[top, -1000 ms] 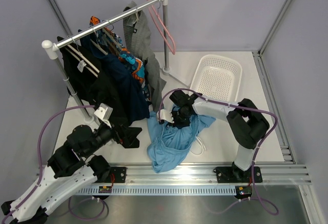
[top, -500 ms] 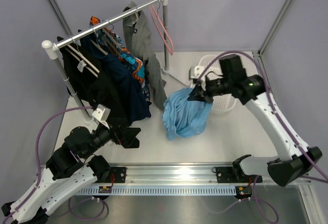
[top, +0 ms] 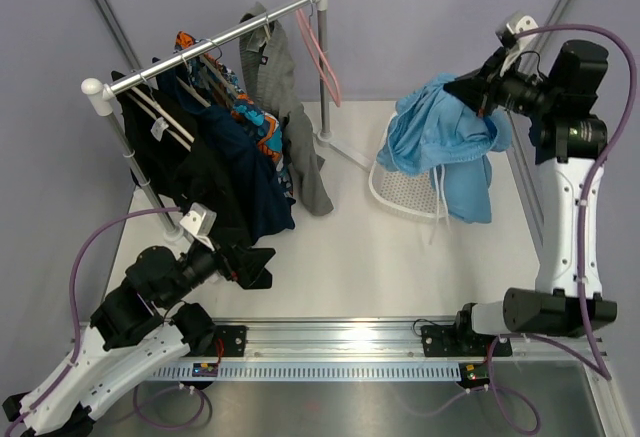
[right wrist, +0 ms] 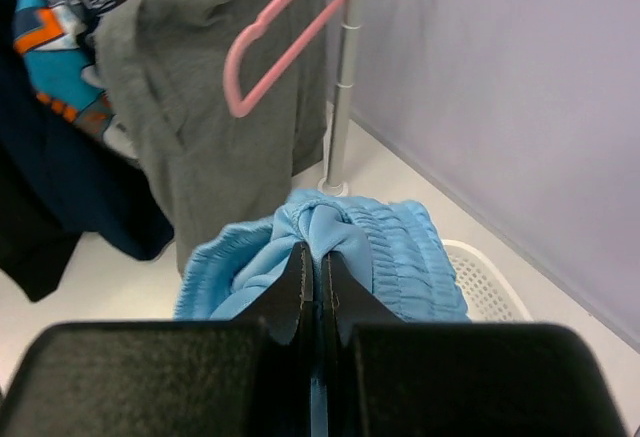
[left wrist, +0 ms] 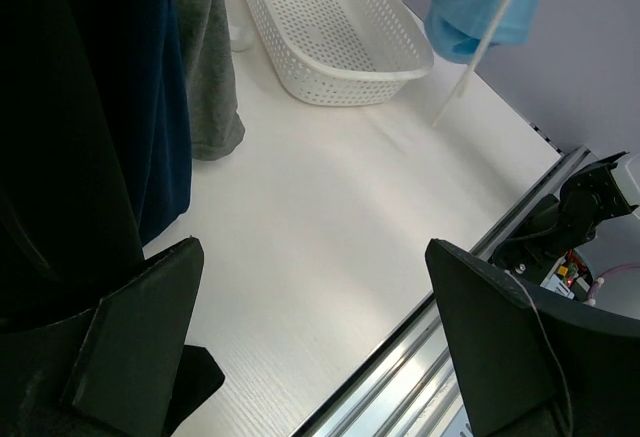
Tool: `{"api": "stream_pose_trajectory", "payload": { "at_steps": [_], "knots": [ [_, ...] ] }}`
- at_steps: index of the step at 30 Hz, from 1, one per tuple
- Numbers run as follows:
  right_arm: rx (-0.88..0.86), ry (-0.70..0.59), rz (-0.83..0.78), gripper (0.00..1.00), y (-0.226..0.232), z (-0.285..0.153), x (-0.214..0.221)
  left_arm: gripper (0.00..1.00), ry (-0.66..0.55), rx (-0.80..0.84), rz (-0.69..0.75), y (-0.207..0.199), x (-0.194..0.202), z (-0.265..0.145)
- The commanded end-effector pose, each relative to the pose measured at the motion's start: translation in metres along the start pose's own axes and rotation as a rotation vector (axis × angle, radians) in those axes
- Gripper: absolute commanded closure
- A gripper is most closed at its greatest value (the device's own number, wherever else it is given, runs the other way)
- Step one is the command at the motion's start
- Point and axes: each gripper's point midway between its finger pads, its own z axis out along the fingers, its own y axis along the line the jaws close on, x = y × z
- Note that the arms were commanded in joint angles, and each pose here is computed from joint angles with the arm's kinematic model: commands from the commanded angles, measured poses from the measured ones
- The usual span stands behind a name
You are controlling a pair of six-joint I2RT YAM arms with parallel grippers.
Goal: Remove the shorts from the hanger
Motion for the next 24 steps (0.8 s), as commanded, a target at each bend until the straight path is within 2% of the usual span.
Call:
{"api": "stream_pose_trajectory", "payload": {
  "at_steps": [1,6,8,13,16,18,19,20,21,24],
  "knots": [
    [0.055,-0.058,0.028,1.0,-0.045,0.024,-0.011,0.01,-0.064,0.027,0.02,-0.008,-0.021,0.003],
    [0.084,-0.059,0.195,1.0,-0.086,0.059,0.017,0.01,-0.054,0.028,0.019,-0.01,-0.024,0.005],
    [0.099,-0.082,0.222,1.0,-0.096,0.065,0.014,0.01,-0.053,0.025,0.012,-0.01,-0.024,0.005],
    [0.234,-0.124,0.325,1.0,-0.126,0.072,0.023,0.01,-0.055,0.025,-0.001,-0.009,-0.022,0.002],
    [0.354,-0.152,0.356,1.0,-0.141,0.066,0.034,0.01,-0.061,0.024,-0.003,-0.009,-0.023,0.001],
    [0.382,-0.132,0.355,1.0,-0.142,0.062,0.046,0.01,-0.063,0.023,-0.003,-0.009,-0.023,0.0],
    [0.395,-0.092,0.369,1.0,-0.14,0.062,0.068,0.01,-0.059,0.02,-0.003,-0.008,-0.022,-0.001],
    [0.403,-0.093,0.349,1.0,-0.135,0.053,0.067,0.01,-0.062,0.021,-0.003,-0.009,-0.024,-0.002],
    [0.408,-0.059,0.356,1.0,-0.132,0.052,0.092,0.01,-0.055,0.018,-0.003,-0.008,-0.022,-0.003],
    [0.442,-0.056,0.352,1.0,-0.129,0.028,0.103,0.01,-0.058,0.016,-0.005,-0.007,-0.021,-0.005]
  ]
}}
